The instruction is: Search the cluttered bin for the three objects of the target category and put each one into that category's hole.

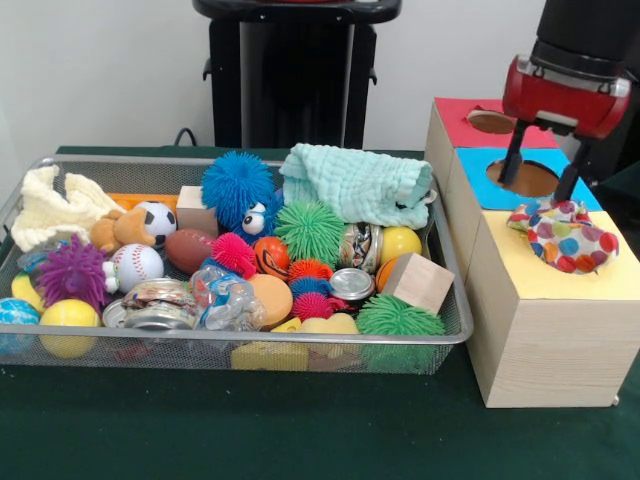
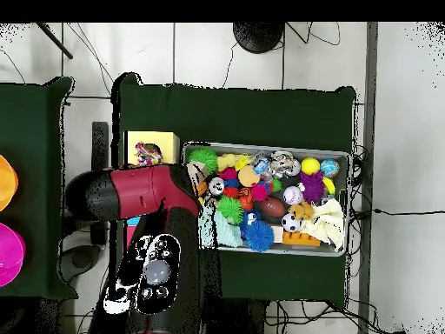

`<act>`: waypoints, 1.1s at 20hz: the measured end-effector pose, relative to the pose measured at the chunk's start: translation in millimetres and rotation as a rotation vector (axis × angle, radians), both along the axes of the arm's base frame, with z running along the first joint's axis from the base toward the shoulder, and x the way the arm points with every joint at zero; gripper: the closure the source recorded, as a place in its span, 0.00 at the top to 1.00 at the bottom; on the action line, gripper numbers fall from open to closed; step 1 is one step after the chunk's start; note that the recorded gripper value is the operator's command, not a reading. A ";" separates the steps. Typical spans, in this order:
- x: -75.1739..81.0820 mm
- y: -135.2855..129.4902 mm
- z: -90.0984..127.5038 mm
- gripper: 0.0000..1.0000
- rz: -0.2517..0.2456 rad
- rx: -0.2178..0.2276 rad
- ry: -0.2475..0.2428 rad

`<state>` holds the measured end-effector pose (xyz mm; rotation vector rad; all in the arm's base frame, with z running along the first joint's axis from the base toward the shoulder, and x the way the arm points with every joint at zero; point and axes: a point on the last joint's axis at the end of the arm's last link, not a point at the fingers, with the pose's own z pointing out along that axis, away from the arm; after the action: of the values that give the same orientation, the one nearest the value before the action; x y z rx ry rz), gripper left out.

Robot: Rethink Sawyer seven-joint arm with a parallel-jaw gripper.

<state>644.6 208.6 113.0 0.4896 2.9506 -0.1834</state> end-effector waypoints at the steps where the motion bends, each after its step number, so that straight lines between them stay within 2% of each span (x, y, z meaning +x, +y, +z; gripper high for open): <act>1: -0.9 -0.2 -2.5 1.00 0.001 0.000 -0.003; 7: 4.2 1.3 -18.1 1.00 0.007 0.015 -0.053; 11: 11.7 5.9 -26.7 1.00 -0.012 0.051 -0.095; 22: 17.9 6.6 -28.7 1.00 -0.056 0.083 -0.100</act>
<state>662.5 215.3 84.3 0.5747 2.8575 -0.0415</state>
